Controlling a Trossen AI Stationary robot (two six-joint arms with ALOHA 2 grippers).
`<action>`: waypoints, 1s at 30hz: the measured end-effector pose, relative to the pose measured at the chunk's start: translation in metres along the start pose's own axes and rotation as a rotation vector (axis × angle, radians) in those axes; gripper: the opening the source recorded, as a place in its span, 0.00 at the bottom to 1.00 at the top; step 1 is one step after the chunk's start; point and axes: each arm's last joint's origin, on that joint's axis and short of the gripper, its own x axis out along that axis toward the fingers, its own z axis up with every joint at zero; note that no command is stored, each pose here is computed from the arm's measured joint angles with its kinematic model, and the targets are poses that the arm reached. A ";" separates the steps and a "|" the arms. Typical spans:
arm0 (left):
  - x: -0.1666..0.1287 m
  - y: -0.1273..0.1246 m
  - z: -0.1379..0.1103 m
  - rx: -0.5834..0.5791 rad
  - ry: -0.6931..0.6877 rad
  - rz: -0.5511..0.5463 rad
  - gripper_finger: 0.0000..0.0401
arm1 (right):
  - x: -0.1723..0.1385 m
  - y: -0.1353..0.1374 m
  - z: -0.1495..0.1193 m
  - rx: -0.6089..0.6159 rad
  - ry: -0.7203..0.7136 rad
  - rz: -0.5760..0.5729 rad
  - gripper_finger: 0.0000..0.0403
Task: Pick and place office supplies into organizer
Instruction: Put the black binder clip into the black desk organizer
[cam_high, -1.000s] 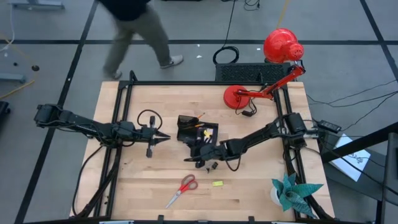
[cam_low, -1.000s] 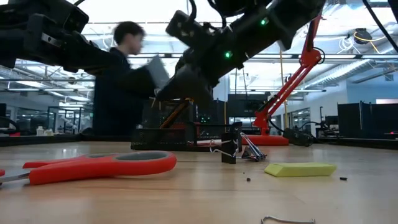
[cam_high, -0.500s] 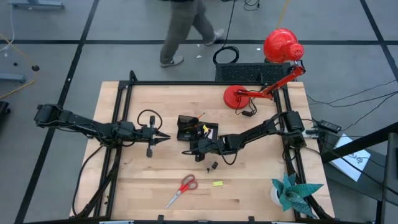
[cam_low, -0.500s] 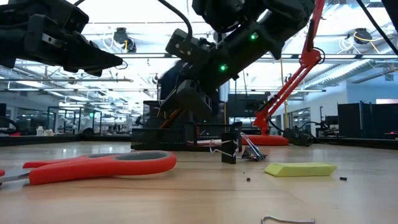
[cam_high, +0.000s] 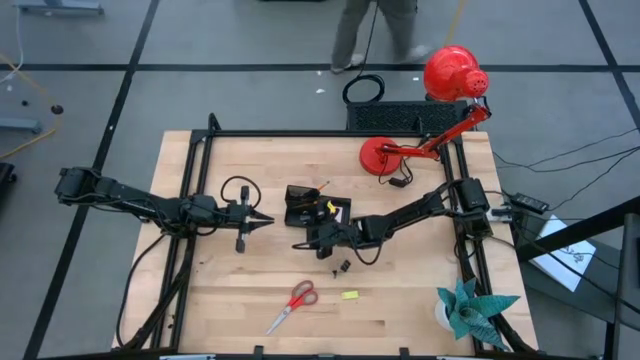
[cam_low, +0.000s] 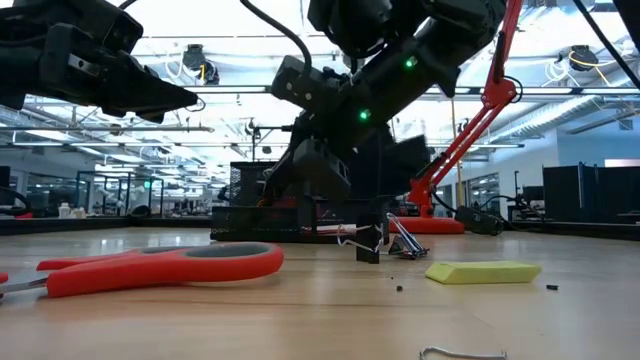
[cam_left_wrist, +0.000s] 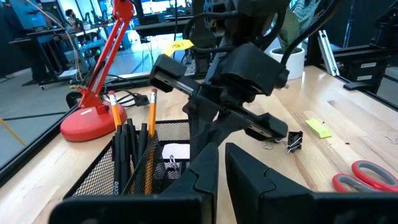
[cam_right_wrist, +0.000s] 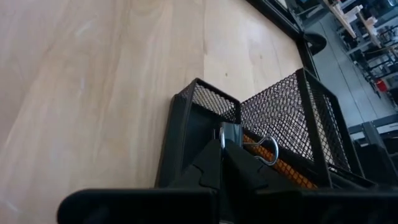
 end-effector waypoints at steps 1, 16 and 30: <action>0.000 0.000 0.000 0.000 0.000 0.000 0.09 | 0.000 -0.001 -0.001 -0.001 0.005 0.002 0.00; 0.000 0.000 -0.001 0.009 0.006 0.001 0.09 | 0.017 0.012 -0.015 -0.023 0.056 -0.039 0.00; 0.000 0.000 -0.002 0.020 0.018 -0.001 0.09 | 0.017 0.012 -0.014 0.009 0.050 -0.050 0.27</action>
